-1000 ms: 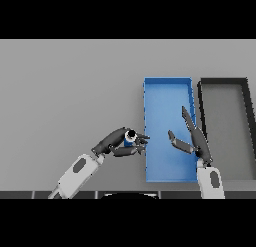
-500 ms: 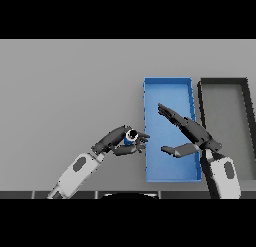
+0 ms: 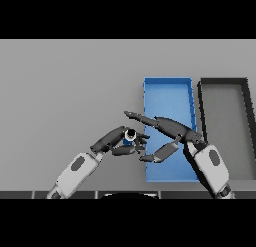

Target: Pick up the blue pipe and place it into the blue bin.

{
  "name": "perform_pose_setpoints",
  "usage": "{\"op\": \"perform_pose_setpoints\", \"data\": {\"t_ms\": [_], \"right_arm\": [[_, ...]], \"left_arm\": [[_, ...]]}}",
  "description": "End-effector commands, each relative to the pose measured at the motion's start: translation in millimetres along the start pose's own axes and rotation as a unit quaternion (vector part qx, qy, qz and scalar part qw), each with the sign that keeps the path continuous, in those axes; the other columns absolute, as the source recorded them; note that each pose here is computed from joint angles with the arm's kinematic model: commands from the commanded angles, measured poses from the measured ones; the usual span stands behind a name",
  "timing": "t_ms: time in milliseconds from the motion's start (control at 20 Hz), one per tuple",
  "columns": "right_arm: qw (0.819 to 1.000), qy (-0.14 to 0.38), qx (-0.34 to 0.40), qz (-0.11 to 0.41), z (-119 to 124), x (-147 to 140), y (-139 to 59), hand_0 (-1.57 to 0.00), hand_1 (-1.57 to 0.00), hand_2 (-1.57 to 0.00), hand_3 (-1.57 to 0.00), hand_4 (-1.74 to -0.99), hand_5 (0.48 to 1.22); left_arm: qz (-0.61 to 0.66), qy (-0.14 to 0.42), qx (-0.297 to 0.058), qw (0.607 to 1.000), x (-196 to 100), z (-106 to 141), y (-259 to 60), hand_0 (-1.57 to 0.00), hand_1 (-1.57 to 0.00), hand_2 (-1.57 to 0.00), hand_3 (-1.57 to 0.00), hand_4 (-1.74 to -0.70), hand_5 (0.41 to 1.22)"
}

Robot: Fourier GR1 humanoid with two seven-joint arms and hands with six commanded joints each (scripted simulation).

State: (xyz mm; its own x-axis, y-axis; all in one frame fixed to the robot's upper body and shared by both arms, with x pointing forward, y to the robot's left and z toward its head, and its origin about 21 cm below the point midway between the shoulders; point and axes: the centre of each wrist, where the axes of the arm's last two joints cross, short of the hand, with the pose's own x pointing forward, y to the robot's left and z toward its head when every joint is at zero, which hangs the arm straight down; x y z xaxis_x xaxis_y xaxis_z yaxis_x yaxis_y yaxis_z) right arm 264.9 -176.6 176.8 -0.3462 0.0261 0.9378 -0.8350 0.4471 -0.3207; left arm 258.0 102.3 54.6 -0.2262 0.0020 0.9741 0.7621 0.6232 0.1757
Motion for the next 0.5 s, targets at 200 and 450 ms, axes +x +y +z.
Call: {"op": "perform_pose_setpoints", "data": {"t_ms": [200, 450], "right_arm": [[0.999, 0.017, 0.042, 0.016, -35.2, 0.1, 2.5, 0.0, 0.0, 0.0, 0.0, -1.232, 0.517], [0.997, 0.027, 0.069, 0.008, -63.4, -1.4, 6.2, -0.02, -0.03, -0.05, -0.03, -1.236, 0.493]], "left_arm": [[0.001, 0.004, -0.01, 1.0, -2.9, -2.5, -3.4, -1.57, -1.57, -1.57, -1.54, -1.52, 1.221], [-0.003, 0.01, -0.004, 1.0, -7.0, -6.4, -0.4, -1.57, -1.57, -1.57, -1.56, -1.52, 1.221]]}}
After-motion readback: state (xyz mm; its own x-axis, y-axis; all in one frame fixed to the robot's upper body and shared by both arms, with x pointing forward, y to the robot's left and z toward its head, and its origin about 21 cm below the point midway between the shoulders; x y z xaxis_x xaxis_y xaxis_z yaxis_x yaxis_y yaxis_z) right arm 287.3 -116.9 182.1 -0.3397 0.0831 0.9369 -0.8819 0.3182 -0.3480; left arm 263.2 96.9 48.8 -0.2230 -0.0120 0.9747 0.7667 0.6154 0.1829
